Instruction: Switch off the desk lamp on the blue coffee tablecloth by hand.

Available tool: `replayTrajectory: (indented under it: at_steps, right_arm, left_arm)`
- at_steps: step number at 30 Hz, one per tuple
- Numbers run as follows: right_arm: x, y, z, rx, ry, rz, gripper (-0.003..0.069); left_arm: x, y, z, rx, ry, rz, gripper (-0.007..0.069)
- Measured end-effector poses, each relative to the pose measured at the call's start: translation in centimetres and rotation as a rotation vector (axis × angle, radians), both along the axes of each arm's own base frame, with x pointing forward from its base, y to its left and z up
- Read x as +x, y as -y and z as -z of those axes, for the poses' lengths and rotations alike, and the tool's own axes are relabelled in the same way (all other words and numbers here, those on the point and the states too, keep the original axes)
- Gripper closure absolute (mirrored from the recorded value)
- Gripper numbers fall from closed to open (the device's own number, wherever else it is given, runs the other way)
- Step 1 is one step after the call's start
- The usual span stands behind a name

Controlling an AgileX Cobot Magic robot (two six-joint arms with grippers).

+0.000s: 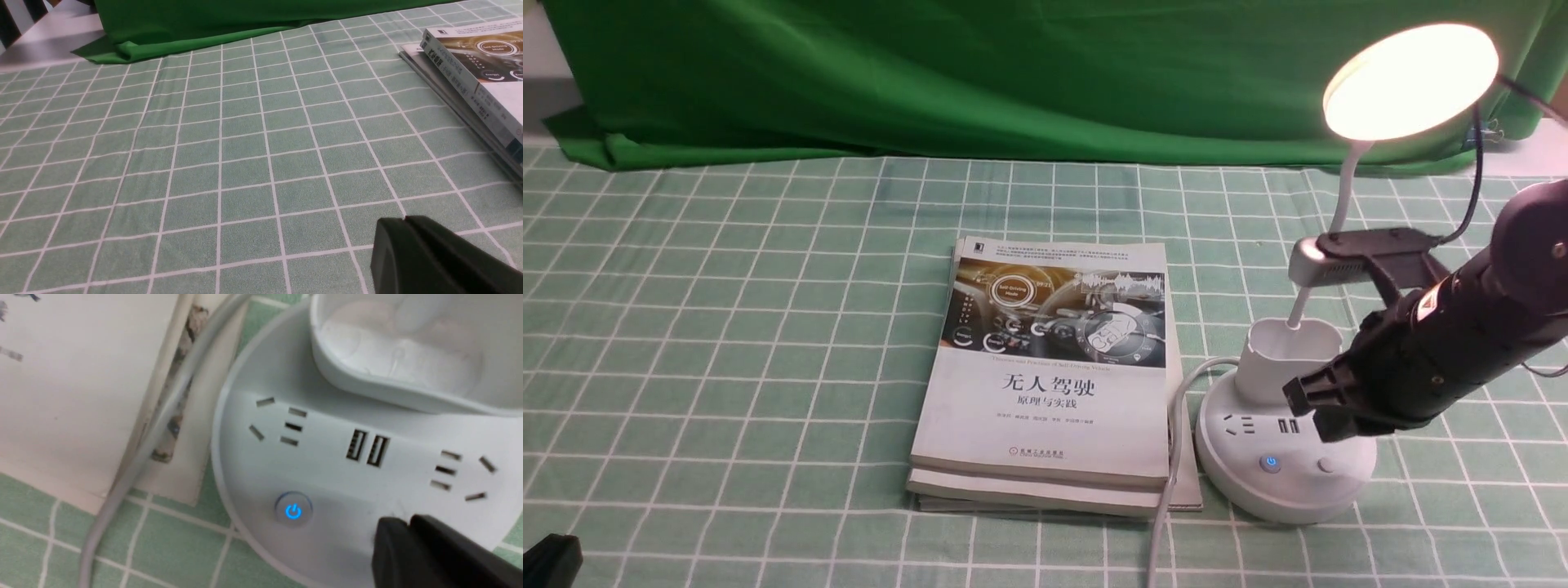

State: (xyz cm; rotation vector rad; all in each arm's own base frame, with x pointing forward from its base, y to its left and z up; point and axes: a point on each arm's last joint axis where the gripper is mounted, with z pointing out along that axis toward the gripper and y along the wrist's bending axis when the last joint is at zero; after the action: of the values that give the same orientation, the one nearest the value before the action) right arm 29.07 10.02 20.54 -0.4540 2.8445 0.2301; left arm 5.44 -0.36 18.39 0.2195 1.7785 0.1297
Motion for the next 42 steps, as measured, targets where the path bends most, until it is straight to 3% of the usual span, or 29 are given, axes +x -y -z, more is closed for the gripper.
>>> replayTrajectory:
  at_steps: [5,12,21,31,42]
  right_arm:
    - [0.5,-0.2,2.5,-0.023,-0.077,0.000,0.0613]
    - [0.7,-0.2,2.6,-0.024,-0.083,0.000,0.0613]
    - [-0.4,0.1,-1.0,0.009,0.024,-0.002,0.0613]
    - [-7.4,2.1,-6.8,0.062,0.169,-0.002,0.0613]
    - [-15.4,4.7,-8.2,0.156,0.444,0.040,0.0611]
  left_arm:
    - [0.0,0.0,0.0,0.000,0.000,0.000,0.0625]
    - [0.0,0.0,0.0,0.000,0.000,0.000,0.0625]
    - [0.0,0.0,0.0,0.000,0.000,0.000,0.0625]
    - [0.0,0.0,0.0,0.000,0.000,0.000,0.0625]
    - [0.0,0.0,0.0,0.000,0.000,0.000,0.0625]
